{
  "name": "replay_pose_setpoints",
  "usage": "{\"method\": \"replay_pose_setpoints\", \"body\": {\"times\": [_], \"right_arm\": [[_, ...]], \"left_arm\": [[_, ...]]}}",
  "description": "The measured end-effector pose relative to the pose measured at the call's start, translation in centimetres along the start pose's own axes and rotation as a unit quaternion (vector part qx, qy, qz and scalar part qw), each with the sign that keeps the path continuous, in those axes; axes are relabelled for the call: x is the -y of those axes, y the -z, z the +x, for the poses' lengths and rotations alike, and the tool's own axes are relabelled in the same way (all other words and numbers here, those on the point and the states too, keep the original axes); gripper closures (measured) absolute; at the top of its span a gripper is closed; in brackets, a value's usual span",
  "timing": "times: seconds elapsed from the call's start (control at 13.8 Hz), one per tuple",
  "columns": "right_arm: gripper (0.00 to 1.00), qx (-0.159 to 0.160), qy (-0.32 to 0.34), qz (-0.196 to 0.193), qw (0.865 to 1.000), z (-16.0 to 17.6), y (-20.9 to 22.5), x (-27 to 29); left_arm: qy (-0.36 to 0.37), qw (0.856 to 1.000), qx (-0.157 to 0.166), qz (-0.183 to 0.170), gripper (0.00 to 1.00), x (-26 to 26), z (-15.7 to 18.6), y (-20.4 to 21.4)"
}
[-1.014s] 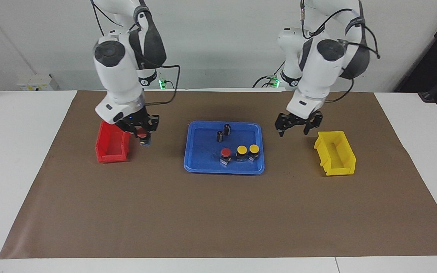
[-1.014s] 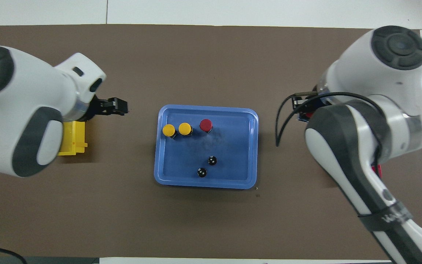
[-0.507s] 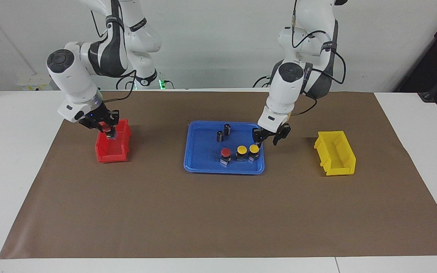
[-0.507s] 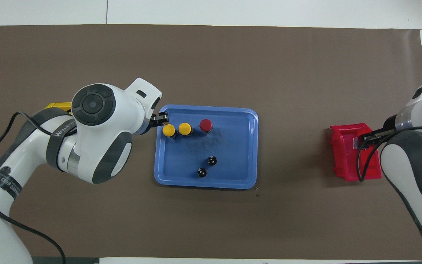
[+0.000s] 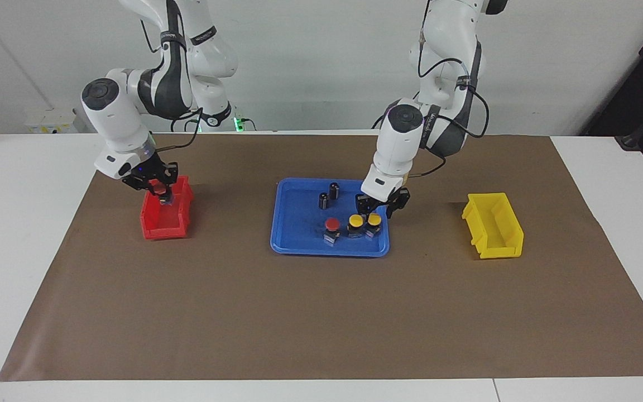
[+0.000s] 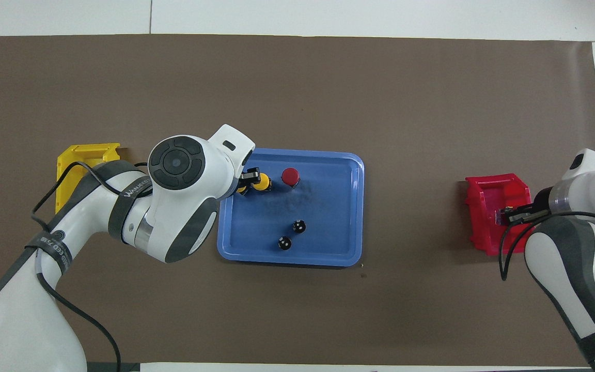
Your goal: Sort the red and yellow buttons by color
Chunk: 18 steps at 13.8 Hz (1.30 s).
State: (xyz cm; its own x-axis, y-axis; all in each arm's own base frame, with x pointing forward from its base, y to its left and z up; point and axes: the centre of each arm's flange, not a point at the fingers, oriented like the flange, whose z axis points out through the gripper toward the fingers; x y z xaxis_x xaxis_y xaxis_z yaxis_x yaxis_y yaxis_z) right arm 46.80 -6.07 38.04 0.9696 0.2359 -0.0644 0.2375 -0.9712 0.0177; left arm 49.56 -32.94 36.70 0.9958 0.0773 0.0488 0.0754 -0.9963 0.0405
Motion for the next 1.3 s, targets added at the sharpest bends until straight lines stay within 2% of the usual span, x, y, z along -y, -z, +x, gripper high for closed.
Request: {"method": "replay_pose_setpoints", "body": {"times": [0.36, 0.72, 1.09, 1.23, 1.3], "right_arm": [[0.59, -0.005, 0.001, -0.001, 1.0, -1.0, -2.5, 0.1], [0.59, 0.0, 0.002, 0.001, 1.0, -1.4, -3.3, 0.5], [0.59, 0.002, 0.002, 0.001, 1.0, -1.6, -3.6, 0.5], [0.55, -0.001, 0.002, 0.0, 1.0, -1.5, -3.3, 0.5], [0.5, -0.005, 0.002, -0.002, 1.0, -1.3, -2.9, 0.4]], "left_arm": [[-0.001, 1.0, 0.004, 0.003, 0.32, 0.1, -0.4, -0.6], [0.001, 1.0, -0.017, -0.013, 0.35, -0.1, 0.2, -0.2], [0.001, 1.0, -0.017, -0.013, 0.38, -0.1, 0.2, -0.3], [0.001, 1.0, -0.016, -0.012, 0.59, -0.1, 0.2, -0.4], [0.001, 1.0, -0.016, -0.012, 0.59, 0.0, 0.1, -0.4]]}}
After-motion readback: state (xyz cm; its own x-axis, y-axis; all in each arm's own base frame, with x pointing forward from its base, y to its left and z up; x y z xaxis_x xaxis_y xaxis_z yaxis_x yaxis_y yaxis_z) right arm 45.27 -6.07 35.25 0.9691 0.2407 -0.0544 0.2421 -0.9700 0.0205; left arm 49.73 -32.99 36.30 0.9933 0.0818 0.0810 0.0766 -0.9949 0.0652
